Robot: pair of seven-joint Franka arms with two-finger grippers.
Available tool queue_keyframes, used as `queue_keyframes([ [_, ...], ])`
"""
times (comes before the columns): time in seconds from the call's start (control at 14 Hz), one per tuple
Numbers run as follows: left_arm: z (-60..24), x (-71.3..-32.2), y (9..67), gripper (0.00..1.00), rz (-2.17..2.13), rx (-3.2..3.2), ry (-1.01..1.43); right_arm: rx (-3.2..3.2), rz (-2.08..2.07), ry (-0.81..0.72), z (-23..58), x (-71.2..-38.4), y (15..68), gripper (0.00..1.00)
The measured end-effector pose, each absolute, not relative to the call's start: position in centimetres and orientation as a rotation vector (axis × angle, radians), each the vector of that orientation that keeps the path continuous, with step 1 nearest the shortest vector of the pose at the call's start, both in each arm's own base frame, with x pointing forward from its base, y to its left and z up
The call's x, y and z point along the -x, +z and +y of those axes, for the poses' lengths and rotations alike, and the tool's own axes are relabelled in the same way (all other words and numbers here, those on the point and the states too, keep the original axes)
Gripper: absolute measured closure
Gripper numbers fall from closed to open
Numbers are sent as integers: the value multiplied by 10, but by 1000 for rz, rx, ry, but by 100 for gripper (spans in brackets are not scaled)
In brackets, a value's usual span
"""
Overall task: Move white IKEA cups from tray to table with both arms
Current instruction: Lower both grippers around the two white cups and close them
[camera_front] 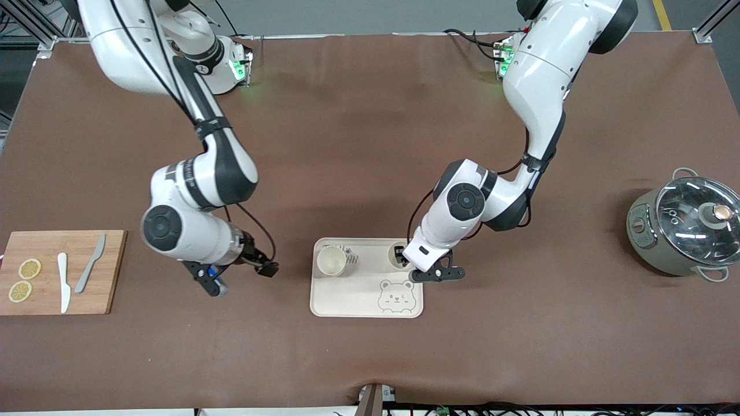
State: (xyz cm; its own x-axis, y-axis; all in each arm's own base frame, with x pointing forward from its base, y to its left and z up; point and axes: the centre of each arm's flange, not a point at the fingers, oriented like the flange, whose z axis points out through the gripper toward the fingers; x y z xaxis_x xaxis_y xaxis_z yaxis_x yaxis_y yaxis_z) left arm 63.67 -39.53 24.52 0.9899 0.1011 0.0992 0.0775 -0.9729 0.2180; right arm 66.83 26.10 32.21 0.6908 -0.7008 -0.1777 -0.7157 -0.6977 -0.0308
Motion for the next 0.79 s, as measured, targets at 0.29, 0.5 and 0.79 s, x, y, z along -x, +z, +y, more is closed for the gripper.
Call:
queue_keyframes([
  [0.29,-411,-628,247,91,98,-2917,161,2757,1280,222,312,-651,308,0],
  [0.5,-404,-633,247,97,112,-2919,172,2731,1299,185,337,-645,292,0],
  [0.79,-396,-647,271,97,136,-2894,231,2756,1295,208,357,-635,263,0],
])
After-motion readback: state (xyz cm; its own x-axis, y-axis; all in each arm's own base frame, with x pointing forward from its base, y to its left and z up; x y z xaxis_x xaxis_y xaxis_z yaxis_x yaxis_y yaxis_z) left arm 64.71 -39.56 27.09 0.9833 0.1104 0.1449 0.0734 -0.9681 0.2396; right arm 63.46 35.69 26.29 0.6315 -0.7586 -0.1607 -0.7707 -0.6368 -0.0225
